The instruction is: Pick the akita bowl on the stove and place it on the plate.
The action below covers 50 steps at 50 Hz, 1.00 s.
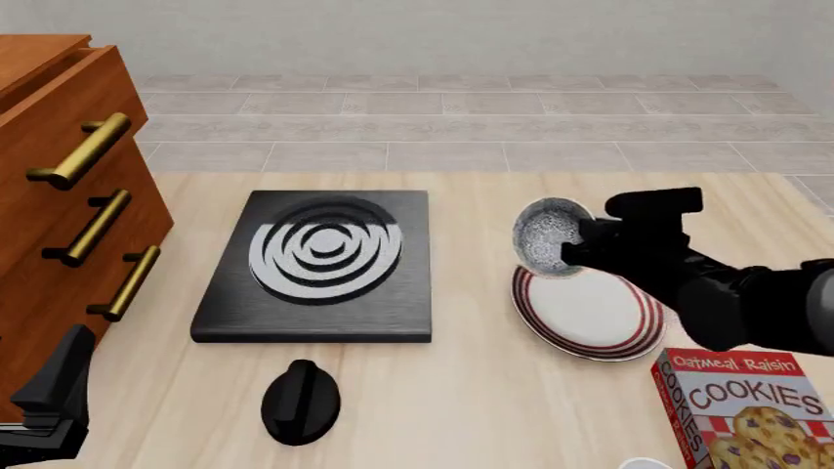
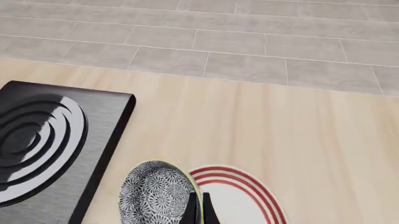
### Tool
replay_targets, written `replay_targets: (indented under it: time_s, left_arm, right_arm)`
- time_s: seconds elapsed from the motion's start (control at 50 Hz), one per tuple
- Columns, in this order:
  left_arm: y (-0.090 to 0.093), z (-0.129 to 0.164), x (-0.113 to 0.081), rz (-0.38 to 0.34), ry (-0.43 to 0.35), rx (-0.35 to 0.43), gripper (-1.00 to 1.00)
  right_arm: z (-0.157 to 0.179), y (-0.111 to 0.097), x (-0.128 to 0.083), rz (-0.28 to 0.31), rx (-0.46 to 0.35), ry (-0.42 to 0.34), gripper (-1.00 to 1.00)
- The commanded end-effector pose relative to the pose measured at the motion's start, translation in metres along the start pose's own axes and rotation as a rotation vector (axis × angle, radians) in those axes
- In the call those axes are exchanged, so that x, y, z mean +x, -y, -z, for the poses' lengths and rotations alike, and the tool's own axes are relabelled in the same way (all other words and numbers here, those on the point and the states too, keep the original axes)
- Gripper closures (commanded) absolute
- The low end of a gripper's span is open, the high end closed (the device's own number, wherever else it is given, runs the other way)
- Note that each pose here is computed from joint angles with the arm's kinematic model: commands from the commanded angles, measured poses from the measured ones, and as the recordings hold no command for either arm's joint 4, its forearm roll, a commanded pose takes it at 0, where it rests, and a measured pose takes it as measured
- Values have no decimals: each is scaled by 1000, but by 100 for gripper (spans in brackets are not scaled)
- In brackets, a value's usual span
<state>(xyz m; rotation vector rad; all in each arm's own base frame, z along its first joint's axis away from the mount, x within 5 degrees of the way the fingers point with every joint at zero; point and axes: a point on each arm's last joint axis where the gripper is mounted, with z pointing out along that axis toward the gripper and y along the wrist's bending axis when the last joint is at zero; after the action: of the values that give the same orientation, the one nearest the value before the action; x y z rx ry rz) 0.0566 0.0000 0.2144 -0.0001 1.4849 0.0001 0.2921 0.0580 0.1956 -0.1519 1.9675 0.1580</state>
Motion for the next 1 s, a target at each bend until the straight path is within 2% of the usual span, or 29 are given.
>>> replay_targets:
  time_s: [0.02, 0.2, 0.7, 1.0]
  left_arm:
    - [0, 0, 0, 0, 0, 0, -100]
    - [0, 0, 0, 0, 0, 0, -100]
    - [0, 0, 0, 0, 0, 0, -100]
    - [0, 0, 0, 0, 0, 0, -100]
  right_arm:
    - [9, 18, 13, -27, 60, -8, 100]
    - [18, 32, 25, -41, 105, -22, 100]
    - [11, 42, 58, -41, 139, -74, 100]
    - [13, 42, 58, -23, 137, -90, 100]
